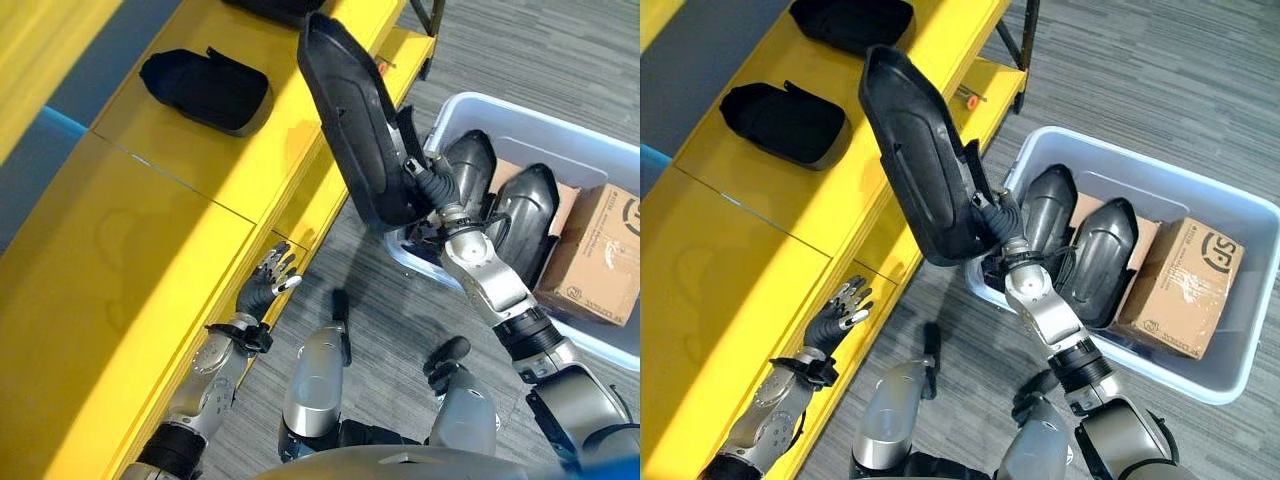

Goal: Move parts from the plastic box to the shelf.

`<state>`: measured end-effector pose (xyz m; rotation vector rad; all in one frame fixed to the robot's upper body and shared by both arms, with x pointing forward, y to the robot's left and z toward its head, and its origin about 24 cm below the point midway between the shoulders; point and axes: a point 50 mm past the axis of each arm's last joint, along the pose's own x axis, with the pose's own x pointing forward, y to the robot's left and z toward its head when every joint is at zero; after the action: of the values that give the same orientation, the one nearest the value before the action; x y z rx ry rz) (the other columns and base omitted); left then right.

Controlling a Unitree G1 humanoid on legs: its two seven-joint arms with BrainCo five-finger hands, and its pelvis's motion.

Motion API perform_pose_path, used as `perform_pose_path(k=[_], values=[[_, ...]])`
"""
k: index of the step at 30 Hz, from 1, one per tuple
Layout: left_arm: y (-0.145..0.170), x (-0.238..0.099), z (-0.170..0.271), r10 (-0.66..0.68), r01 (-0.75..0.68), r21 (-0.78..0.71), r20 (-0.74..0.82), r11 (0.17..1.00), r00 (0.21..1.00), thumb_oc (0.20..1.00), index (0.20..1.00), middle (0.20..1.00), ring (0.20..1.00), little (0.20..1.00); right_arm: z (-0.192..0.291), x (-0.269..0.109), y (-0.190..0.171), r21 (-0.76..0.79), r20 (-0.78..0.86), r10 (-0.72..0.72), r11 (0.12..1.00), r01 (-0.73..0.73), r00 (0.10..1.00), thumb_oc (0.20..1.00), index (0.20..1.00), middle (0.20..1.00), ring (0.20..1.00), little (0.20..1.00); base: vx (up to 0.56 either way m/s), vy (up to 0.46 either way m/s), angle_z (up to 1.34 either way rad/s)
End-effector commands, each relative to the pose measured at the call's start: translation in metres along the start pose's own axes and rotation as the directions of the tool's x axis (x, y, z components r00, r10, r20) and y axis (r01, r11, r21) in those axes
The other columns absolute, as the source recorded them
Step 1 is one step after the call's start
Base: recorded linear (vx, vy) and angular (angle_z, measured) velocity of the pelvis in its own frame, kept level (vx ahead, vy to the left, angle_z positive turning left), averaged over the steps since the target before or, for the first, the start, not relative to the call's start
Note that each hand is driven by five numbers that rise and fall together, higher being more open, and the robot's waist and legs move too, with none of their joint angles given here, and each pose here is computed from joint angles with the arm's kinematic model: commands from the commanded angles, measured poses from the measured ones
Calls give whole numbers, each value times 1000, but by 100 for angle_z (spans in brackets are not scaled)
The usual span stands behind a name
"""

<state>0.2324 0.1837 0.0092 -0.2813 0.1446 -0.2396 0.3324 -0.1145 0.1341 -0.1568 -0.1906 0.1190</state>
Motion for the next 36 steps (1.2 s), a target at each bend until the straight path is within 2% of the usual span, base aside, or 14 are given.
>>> perform_pose_path(k=[1,7,11,15,19,22,25,28,32,36], values=[[-16,-3,8,-84,83,23,46,996,995,1000,1000,1000,1000,1000,33,-4,10,56,154,67,995,-76,986,200,200,200,200,200,-85,195,19],[-21,5,14,-151,150,83,13,985,988,1000,1000,1000,1000,1000,29,-11,13,70,172,67,994,-80,983,200,200,200,200,200,-70,118,21],[-24,6,13,-190,192,123,-31,974,981,1000,1000,1000,1000,1000,19,-20,12,86,169,33,995,-48,985,200,200,200,200,200,-1,-29,115],[-30,-1,-1,-198,207,105,-94,973,976,1000,1000,1000,1000,1000,11,-28,16,58,148,94,993,-103,984,200,200,200,200,200,35,-160,25],[-32,4,0,-215,223,92,-85,970,973,1000,1000,1000,1000,1000,17,-21,15,1,161,152,988,-154,975,200,200,200,200,200,-178,-159,7],[-30,4,0,-246,257,116,-101,959,964,1000,1000,1000,1000,1000,17,-23,11,0,169,144,989,-146,975,200,200,200,200,200,-173,-191,45],[-32,0,-4,-292,311,139,-140,940,946,1000,1000,1000,1000,1000,15,-23,4,-8,168,133,991,-133,977,200,200,200,200,200,-173,-100,177],[-30,-13,-12,-276,290,75,-157,954,948,1000,1000,1000,1000,1000,16,-17,9,-36,131,194,981,-191,972,200,200,200,200,200,-59,483,-7],[-31,-15,-20,-304,312,16,-187,950,934,1000,1000,1000,1000,1000,28,-8,-2,-60,124,177,984,-170,976,200,200,200,200,200,-69,730,18],[-32,-13,-25,-310,321,15,-215,947,926,1000,1000,1000,1000,1000,33,2,-7,-63,110,152,987,-146,982,200,200,200,200,200,-29,390,12]])
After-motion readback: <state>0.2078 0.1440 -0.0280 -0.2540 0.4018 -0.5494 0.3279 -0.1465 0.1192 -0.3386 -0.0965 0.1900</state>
